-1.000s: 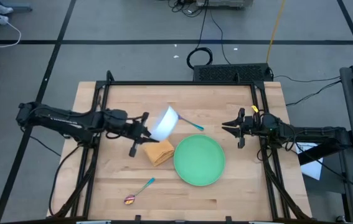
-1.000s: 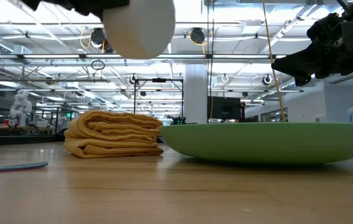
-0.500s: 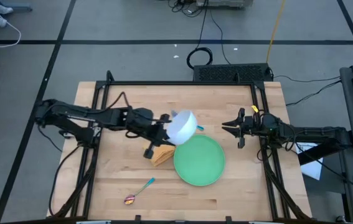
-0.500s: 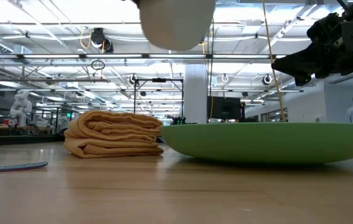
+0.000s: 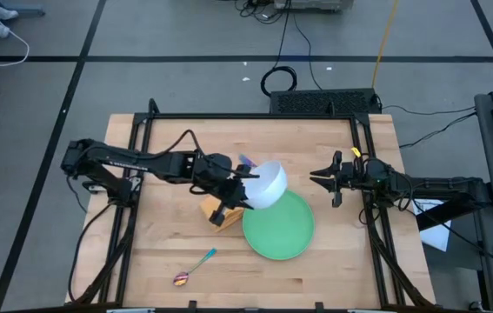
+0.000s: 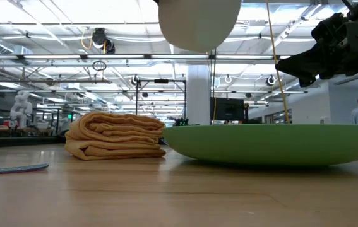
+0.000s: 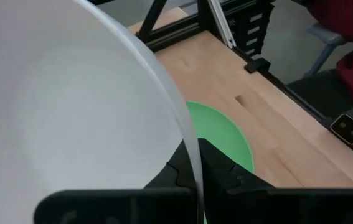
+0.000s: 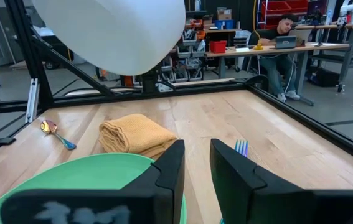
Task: Set table place
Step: Put the white bowl on the light green plate
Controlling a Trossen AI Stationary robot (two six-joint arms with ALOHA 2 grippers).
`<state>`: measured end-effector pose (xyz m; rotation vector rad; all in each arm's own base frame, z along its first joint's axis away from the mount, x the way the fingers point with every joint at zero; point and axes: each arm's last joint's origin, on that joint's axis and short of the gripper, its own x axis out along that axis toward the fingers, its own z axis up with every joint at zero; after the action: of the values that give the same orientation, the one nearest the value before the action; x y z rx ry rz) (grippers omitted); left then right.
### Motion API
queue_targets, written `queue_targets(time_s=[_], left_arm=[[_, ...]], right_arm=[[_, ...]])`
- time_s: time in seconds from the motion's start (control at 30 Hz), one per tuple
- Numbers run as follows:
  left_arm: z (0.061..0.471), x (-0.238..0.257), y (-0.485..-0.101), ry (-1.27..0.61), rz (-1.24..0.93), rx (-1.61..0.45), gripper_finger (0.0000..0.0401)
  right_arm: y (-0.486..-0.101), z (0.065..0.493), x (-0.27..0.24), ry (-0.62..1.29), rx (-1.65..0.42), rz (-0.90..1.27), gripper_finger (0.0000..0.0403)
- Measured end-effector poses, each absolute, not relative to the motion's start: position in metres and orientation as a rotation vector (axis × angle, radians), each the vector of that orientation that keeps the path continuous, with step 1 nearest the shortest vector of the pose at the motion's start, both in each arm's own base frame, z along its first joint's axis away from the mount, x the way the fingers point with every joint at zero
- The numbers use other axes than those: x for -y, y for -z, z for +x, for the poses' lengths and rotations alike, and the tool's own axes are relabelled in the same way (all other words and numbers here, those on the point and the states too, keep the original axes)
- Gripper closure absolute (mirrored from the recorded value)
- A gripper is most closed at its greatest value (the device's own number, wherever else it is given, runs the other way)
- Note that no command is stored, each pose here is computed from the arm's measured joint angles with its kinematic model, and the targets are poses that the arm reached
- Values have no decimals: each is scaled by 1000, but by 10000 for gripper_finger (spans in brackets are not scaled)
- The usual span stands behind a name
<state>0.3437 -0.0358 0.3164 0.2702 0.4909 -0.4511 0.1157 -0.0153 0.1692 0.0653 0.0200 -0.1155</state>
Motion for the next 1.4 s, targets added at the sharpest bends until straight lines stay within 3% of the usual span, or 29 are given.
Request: queue_targets(time_s=[0.23, 0.6, 1.13, 1.4], left_arm=[[345, 33, -316, 325, 228, -524, 401], [372, 36, -294, 346, 227, -665, 401], [430, 59, -260, 449, 366, -899, 401], [433, 68, -235, 463, 600, -1003, 401]], right_arm=[[-169, 116, 15, 115, -20, 65, 335], [-169, 116, 15, 115, -21, 42, 335], [-169, 116, 15, 115, -21, 41, 335], [-169, 116, 15, 115, -21, 41, 335]])
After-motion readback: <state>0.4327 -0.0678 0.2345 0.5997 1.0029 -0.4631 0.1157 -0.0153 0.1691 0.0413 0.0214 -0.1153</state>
